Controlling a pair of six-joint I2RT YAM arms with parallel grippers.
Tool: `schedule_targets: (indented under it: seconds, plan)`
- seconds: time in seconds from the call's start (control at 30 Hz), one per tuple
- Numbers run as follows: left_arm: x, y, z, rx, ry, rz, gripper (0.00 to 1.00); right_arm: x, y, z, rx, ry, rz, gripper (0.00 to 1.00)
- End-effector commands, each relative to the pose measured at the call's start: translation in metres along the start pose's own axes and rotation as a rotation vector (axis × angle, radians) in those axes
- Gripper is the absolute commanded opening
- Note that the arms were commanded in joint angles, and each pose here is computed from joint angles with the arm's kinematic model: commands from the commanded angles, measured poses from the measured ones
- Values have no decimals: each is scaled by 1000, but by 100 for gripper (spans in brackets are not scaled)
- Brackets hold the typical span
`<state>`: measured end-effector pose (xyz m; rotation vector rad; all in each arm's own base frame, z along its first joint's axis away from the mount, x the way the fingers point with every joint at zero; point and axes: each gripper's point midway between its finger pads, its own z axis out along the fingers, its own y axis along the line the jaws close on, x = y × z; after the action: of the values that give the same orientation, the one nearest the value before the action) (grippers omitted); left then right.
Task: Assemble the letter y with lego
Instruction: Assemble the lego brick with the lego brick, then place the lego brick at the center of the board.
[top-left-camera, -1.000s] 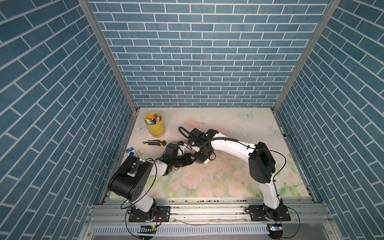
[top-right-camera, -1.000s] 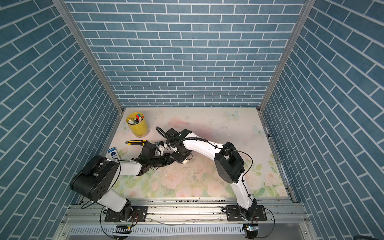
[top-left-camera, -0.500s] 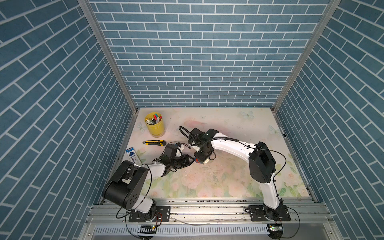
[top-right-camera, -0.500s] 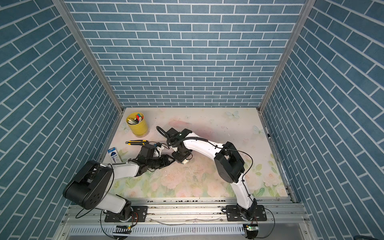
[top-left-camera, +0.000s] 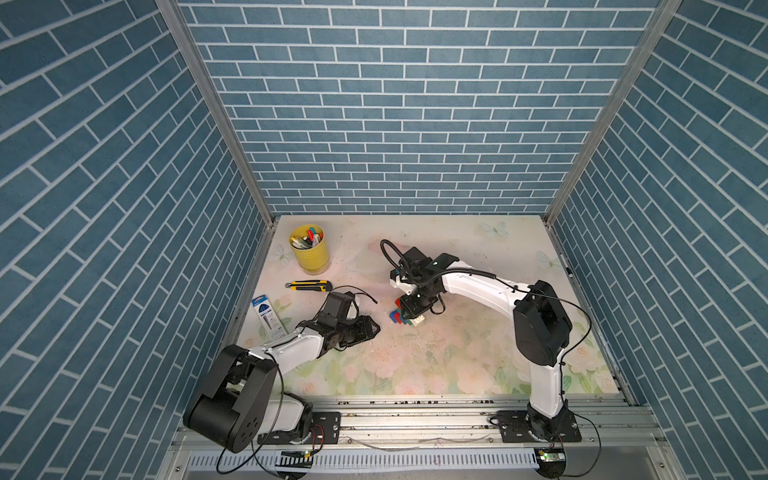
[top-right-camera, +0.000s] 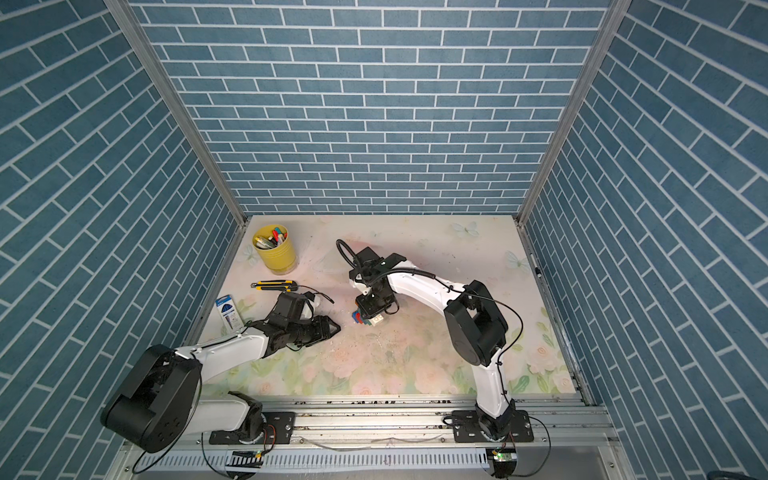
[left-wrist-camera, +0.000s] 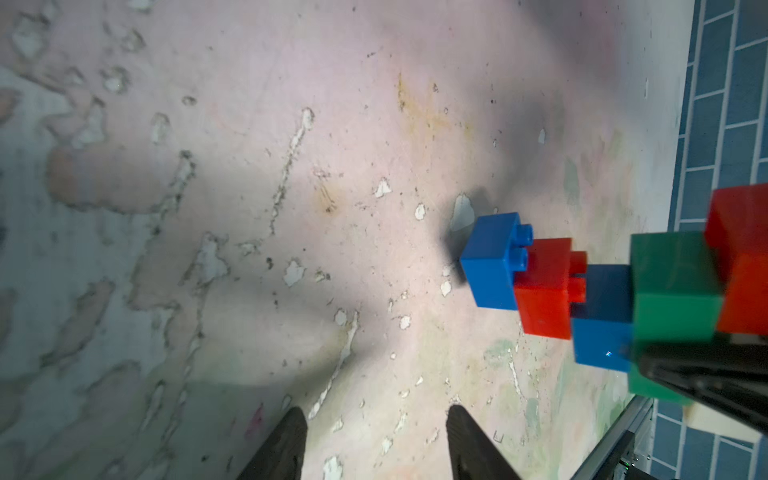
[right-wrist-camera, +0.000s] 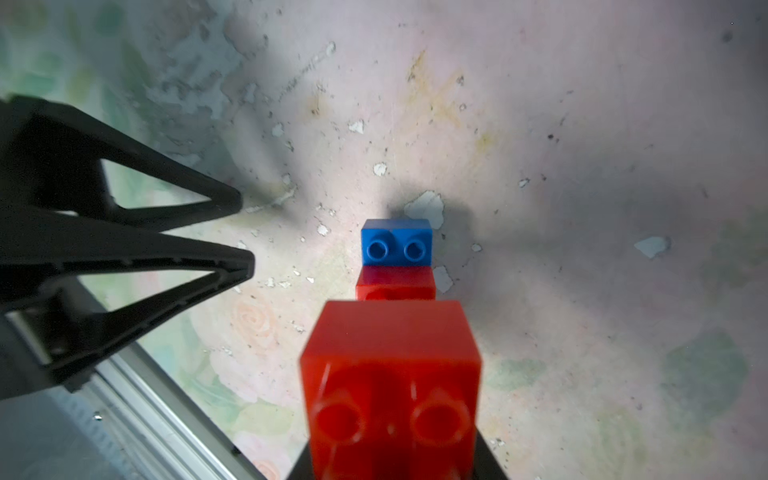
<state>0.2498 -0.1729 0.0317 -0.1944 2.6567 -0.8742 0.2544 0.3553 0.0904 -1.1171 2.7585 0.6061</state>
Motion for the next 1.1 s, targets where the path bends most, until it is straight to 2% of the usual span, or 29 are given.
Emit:
schedule_targets:
  seconds: [0.0,0.27,0.53,0.9,1.07]
  plan:
    - [15,21,-1,-89,48,-31,57,-16,23,-25,-190,-112,-1,27]
    - [14,22,0,-98,53,-38,57,-19,23,-19,-449,-150,44,29]
    - [15,24,2,-104,64,-47,57,-23,14,-6,-602,-145,84,30]
    - [18,27,4,-113,74,-53,57,-20,-3,17,-654,-102,144,32]
    - [19,29,5,-116,76,-54,57,-21,-12,23,-664,-98,168,37]
